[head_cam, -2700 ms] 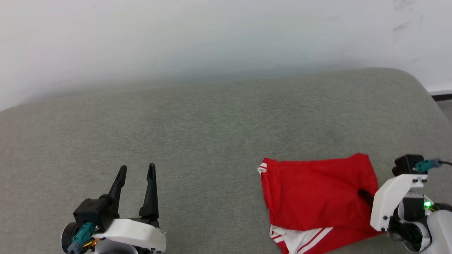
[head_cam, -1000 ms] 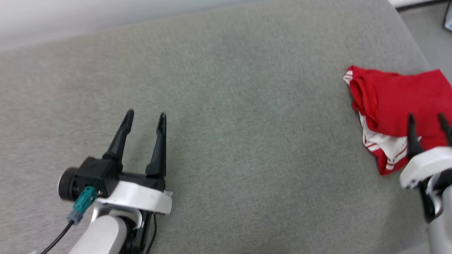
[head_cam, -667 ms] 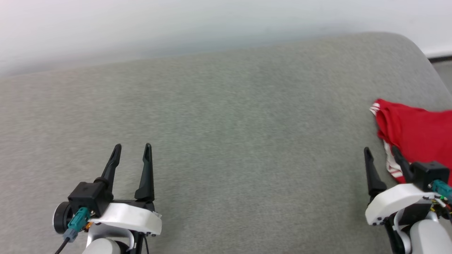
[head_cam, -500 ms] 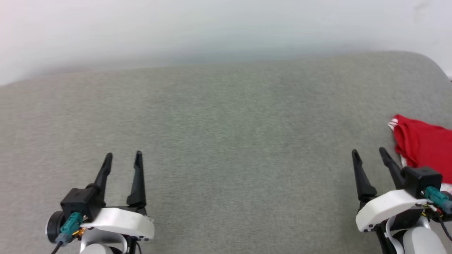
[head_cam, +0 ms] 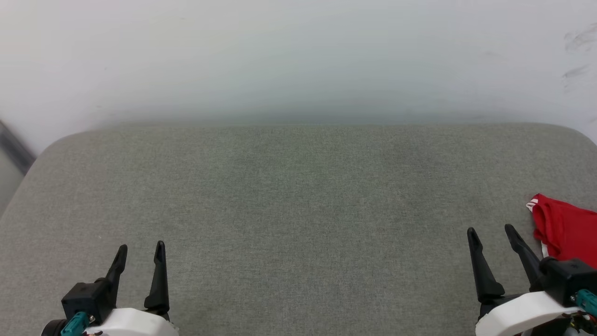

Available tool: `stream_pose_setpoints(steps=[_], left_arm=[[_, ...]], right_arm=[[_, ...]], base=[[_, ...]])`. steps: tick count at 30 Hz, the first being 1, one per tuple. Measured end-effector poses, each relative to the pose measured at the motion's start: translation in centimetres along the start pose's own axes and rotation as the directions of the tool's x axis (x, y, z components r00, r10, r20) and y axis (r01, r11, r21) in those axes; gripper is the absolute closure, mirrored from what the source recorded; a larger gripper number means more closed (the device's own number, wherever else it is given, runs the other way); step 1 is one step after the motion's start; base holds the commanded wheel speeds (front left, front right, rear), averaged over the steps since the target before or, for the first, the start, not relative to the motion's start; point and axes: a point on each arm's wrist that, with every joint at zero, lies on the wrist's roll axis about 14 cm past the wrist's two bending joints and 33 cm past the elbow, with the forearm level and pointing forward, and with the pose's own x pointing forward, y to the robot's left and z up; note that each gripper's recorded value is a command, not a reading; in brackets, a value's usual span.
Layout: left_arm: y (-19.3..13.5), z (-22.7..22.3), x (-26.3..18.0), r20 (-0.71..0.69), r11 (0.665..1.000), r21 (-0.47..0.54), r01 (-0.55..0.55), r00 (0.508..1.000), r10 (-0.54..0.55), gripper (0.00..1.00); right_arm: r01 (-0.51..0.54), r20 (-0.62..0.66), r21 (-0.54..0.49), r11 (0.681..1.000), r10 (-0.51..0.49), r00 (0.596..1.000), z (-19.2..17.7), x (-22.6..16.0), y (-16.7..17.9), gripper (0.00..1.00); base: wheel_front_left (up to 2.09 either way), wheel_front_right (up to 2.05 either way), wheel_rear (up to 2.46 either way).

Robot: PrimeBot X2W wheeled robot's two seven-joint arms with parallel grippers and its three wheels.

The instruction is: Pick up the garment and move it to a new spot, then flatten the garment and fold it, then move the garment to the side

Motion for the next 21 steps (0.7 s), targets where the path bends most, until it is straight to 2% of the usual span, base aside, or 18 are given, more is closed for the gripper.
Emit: stream_pose_setpoints(steps=[8,21], left_arm=[[-0.9,-0.9,-0.6,-0.021,0.999,-0.002,0.032,0.999,-0.032,0.0],[-0.7,-1.5,-0.5,-0.028,1.0,0.003,0.017,0.999,-0.017,0.0]], right_arm=[[0.008,0.004,0.014,1.0,-0.008,1.0,0.4,-0.9,-0.1,0.0],[-0.002,-0.01,0.023,1.0,0.002,1.0,-0.1,-0.8,0.3,0.0]], base=[[0.0,0.0,0.0],[0.0,0.0,0.0]])
